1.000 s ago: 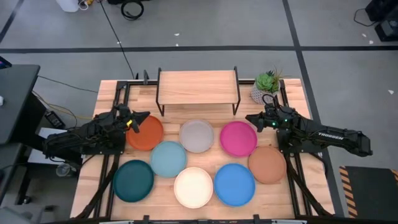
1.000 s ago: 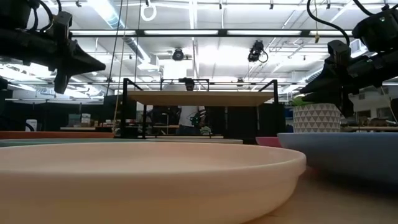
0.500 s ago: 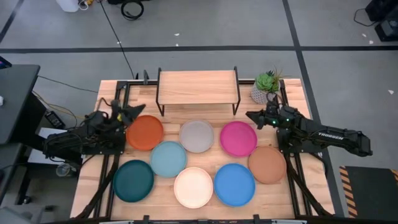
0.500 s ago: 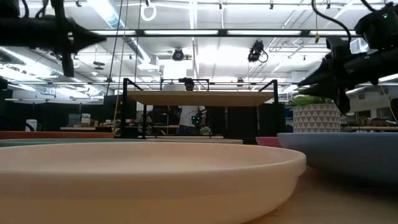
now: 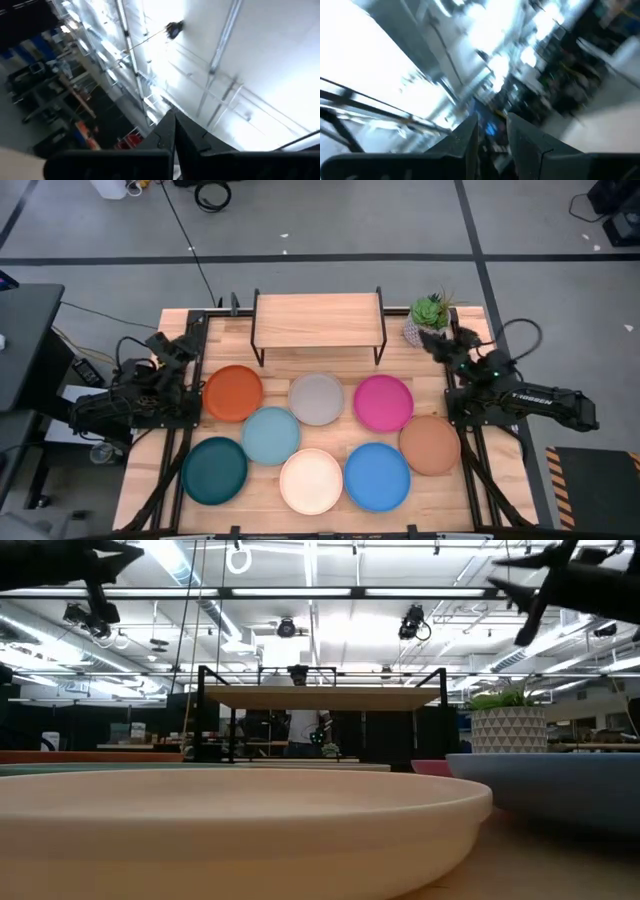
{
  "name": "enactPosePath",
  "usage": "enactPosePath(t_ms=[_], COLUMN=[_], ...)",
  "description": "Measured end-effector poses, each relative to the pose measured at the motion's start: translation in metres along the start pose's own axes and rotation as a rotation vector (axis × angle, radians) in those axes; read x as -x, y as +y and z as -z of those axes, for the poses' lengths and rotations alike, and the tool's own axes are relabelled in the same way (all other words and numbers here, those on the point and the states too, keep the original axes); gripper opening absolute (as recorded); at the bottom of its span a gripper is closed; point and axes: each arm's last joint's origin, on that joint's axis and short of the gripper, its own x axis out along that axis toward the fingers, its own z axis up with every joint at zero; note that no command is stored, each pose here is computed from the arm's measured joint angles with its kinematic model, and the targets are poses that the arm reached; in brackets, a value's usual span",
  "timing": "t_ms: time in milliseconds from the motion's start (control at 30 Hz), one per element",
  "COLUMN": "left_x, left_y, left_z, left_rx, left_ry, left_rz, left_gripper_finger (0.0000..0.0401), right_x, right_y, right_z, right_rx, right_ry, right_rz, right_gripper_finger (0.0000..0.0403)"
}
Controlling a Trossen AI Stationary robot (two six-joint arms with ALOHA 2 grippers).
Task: Place and stack plates onto a shelf
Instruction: Put the pink plate on the shelf
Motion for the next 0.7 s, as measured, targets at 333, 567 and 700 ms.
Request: enactPosePath(t_ms=[333, 567, 700], left_x=[-0.001, -0.011, -0.016], left_y=[-0.012, -0.044, -0.056], left_z=[-0.012, -0.034, -0.042], left_rx=[0.013, -0.101, -0.175], left_ry=[-0.078, 0.088, 0.231], left_rz=[0.092, 0.128, 0.052], left_gripper_finger=[0.0011, 0.0011, 0.0011], right_x=[0.000, -0.027, -0.042], right_y=[0.018, 0.041, 0.059], right_z=[-0.016, -0.027, -0.040], right_rx=[0.016, 0.127, 0.253], right_ry=[-0.165, 0.190, 0.375], right_rz=[-0.147, 0.073, 0.210], right_gripper_finger=[0.0107, 0.0100, 0.0098])
